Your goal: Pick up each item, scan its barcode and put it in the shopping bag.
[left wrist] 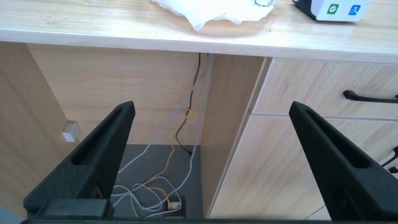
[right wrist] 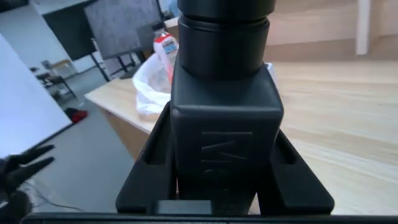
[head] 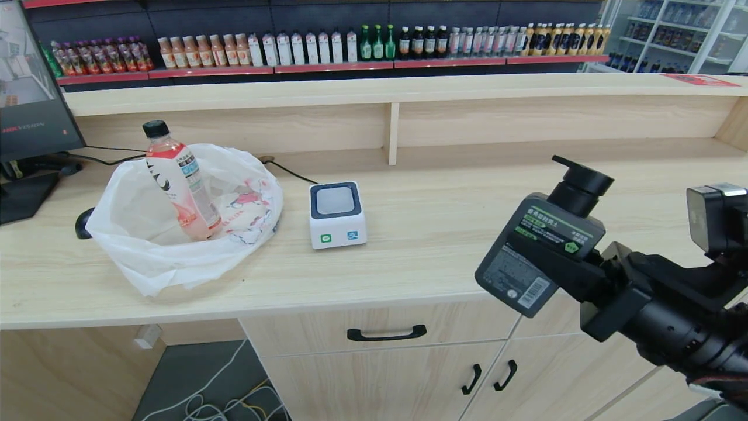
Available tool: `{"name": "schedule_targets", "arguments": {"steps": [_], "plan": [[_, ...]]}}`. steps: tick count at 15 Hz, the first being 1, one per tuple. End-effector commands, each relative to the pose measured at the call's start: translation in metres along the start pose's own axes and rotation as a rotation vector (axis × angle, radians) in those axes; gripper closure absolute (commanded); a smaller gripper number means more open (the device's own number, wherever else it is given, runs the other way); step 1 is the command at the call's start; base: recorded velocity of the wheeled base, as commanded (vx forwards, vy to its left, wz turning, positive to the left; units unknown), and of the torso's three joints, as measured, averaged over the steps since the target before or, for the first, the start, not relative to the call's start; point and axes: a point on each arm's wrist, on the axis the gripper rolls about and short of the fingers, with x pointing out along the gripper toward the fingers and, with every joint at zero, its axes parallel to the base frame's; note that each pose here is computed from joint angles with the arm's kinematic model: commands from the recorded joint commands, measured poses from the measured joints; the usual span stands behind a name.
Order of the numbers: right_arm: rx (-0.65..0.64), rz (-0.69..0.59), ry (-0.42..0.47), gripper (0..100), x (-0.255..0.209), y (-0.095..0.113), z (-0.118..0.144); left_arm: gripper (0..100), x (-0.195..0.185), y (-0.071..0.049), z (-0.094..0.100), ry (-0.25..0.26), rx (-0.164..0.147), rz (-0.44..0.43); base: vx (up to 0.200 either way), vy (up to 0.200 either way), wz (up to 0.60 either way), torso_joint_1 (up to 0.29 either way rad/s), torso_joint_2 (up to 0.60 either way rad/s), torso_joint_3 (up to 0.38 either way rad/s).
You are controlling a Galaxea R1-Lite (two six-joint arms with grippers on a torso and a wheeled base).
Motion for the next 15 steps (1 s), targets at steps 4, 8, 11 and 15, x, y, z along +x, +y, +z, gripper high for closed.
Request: {"name": "schedule_targets", "arguments": {"steps": [4, 8, 11, 15], "plan": [[0.2, 0.116, 0.004, 100, 0.002, 0.025, 0.001, 0, 0.0, 0.0, 0.0, 0.0, 0.0, 0.001, 0.0, 0.0, 0.0, 0.0, 0.0, 0.0], [0.282, 0.205, 0.014, 100, 0.015, 0.041, 0.0, 0, 0.0, 0.0, 0.0, 0.0, 0.0, 0.001, 0.0, 0.0, 0.0, 0.0, 0.0, 0.0], [0.32, 0.258, 0.032, 100, 0.018, 0.053, -0.003, 0, 0.0, 0.0, 0.0, 0.0, 0.0, 0.001, 0.0, 0.0, 0.0, 0.0, 0.0, 0.0], [0.368, 0.253, 0.041, 100, 0.015, 0.053, -0.003, 0, 0.0, 0.0, 0.0, 0.0, 0.0, 0.001, 0.0, 0.0, 0.0, 0.0, 0.0, 0.0]]}}
